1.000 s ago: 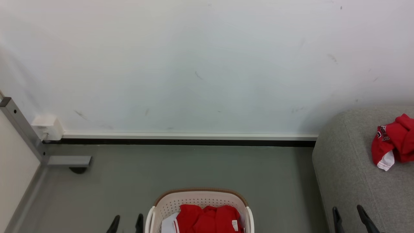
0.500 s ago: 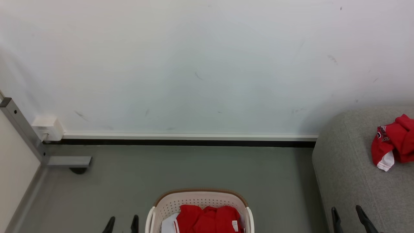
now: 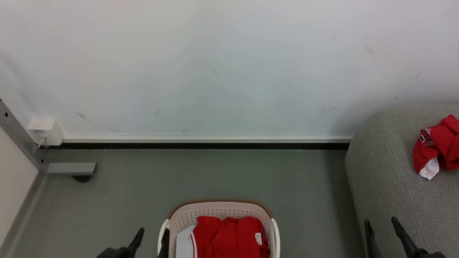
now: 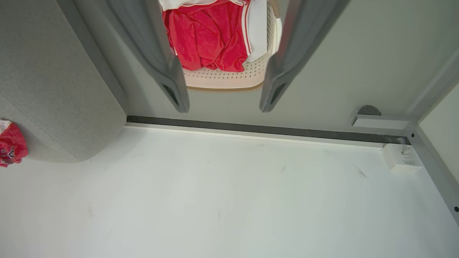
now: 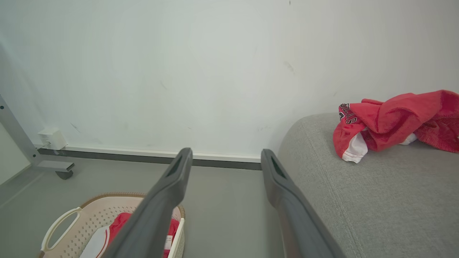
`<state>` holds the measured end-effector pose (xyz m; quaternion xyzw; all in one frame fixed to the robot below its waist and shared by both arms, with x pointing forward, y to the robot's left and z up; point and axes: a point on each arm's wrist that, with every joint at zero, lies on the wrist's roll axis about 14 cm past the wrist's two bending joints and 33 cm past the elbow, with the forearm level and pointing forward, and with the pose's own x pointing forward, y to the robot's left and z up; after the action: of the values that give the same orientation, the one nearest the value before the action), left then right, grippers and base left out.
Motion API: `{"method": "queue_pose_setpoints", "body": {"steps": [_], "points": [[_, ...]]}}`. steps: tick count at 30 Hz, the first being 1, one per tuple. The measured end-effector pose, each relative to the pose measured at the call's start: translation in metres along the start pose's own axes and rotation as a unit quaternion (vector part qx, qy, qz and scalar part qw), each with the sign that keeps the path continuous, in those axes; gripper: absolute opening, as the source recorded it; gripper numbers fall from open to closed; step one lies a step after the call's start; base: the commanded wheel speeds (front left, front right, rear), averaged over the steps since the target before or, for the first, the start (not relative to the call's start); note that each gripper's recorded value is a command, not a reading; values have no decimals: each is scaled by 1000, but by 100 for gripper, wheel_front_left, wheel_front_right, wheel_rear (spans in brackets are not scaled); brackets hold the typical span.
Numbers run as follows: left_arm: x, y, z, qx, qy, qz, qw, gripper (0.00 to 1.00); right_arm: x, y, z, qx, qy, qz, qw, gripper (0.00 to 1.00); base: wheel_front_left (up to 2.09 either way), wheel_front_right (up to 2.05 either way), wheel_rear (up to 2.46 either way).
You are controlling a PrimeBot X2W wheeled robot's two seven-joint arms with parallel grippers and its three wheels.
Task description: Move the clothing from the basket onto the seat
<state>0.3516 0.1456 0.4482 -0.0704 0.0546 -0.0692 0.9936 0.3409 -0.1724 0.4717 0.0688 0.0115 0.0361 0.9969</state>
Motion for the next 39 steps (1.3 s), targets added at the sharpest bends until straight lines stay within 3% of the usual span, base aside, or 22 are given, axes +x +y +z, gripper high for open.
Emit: {"method": "queue_pose_setpoints", "body": {"steps": [8,16,25,39], "points": [[66,-46,-28,28,73,-86,993,100,44,-8,14,-3,-20,-1,1000,100,0,0,0],[123,-64,-104,37,223,-119,967,100,91,-28,-1,-2,-9,-18,1000,100,0,0,0],[153,-68,-200,46,360,-119,924,100,125,-40,-39,-8,23,-20,999,100,0,0,0],[184,-43,-304,90,440,-95,888,100,133,-66,-98,-26,86,-37,995,100,0,0,0]]}}
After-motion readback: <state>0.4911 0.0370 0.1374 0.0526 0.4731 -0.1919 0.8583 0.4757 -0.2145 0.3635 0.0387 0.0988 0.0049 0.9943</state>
